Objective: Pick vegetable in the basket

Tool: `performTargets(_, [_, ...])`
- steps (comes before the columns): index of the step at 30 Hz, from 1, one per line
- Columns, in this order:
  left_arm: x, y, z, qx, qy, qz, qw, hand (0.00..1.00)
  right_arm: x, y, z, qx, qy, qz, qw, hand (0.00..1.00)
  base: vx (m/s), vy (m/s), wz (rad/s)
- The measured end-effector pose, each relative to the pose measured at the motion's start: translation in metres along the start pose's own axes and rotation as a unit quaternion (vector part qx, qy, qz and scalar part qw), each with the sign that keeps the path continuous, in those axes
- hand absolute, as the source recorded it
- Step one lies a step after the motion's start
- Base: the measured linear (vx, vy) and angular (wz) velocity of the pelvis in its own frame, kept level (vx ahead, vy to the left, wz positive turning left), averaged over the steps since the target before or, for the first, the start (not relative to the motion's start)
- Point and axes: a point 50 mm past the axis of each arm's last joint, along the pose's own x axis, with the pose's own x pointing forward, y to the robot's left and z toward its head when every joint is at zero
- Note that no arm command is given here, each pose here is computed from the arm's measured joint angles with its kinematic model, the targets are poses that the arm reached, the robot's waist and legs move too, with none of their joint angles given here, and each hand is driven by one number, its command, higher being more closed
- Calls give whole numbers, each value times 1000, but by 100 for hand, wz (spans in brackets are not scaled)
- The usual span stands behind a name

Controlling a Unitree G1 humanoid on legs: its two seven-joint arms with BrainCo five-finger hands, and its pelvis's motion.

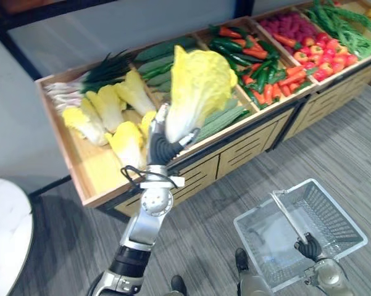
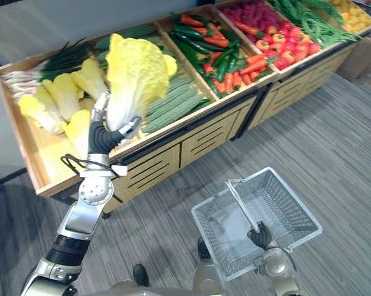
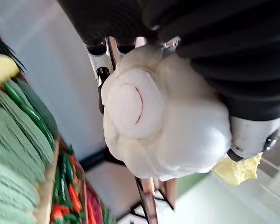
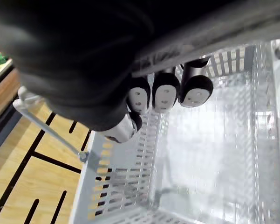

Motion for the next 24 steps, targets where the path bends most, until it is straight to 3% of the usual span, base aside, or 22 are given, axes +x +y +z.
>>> performTargets(10, [-25,-43,-13,1,6,-175,985,100,23,-15,65,-116,-124,68,983,100,50,-18,-82])
performTargets(24, [-40,-62,-10,-17,-28,-304,952,100,20,-39,147,-225,-283,64,930,100,25,-23,-35])
